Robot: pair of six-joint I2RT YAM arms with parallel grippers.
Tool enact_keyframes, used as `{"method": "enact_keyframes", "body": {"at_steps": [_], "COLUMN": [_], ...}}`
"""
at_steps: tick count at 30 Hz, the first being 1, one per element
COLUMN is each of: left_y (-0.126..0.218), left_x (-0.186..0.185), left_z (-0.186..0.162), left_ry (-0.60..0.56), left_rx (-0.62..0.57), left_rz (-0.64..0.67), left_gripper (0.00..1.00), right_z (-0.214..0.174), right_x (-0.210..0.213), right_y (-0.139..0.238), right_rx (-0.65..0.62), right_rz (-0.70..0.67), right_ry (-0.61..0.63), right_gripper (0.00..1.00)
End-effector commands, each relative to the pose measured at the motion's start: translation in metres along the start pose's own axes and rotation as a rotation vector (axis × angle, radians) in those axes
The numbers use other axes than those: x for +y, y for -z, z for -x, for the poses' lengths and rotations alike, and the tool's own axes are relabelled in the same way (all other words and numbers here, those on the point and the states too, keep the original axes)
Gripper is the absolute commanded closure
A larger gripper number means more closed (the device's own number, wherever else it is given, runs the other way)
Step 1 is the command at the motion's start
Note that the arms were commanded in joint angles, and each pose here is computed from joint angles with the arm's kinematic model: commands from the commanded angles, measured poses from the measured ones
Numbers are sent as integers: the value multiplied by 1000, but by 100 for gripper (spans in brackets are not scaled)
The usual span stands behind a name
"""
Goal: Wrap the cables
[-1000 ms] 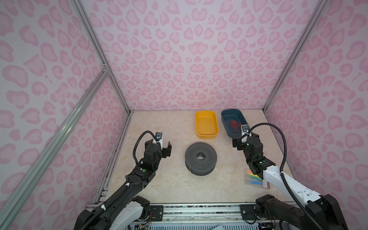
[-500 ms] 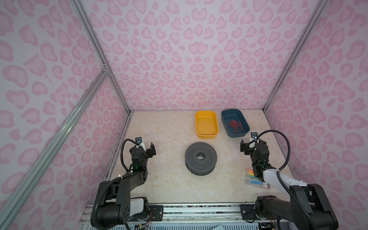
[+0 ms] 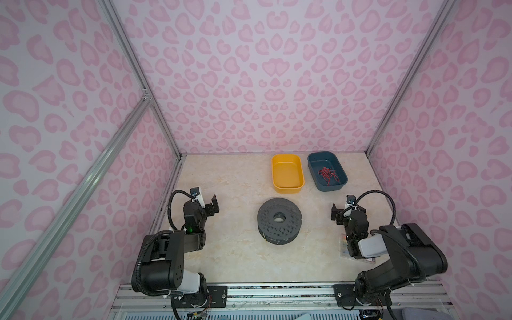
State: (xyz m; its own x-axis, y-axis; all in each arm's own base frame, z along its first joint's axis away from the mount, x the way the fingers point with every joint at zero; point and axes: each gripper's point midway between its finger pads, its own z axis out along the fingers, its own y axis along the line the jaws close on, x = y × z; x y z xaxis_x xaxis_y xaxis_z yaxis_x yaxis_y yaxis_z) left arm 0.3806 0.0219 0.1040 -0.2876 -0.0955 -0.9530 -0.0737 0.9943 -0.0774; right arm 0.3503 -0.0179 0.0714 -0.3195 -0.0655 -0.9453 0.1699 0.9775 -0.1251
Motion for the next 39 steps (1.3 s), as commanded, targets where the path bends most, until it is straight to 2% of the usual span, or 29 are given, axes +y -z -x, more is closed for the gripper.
{"method": "enact_keyframes", "body": {"at_steps": [1,3,39], "left_y": [-2,-3,-6], "left_x": [-3,-3,-6], "left_z": [13,13,13], "left_ry": [-10,-14,-41], "left_rx": [-46,-43,-32], "left_rz": [-6,-1,24], "left_gripper": [2,2,2], "right_z": [41,35,37], "right_x": [-20,-21,-23], "right_y": [-16,-26,-25], "right_rx": [-56,-9,-16], "right_rz": [-127,-106,-127], "right_ry": [-92,-106,-103], "right_gripper": [0,0,0]}}
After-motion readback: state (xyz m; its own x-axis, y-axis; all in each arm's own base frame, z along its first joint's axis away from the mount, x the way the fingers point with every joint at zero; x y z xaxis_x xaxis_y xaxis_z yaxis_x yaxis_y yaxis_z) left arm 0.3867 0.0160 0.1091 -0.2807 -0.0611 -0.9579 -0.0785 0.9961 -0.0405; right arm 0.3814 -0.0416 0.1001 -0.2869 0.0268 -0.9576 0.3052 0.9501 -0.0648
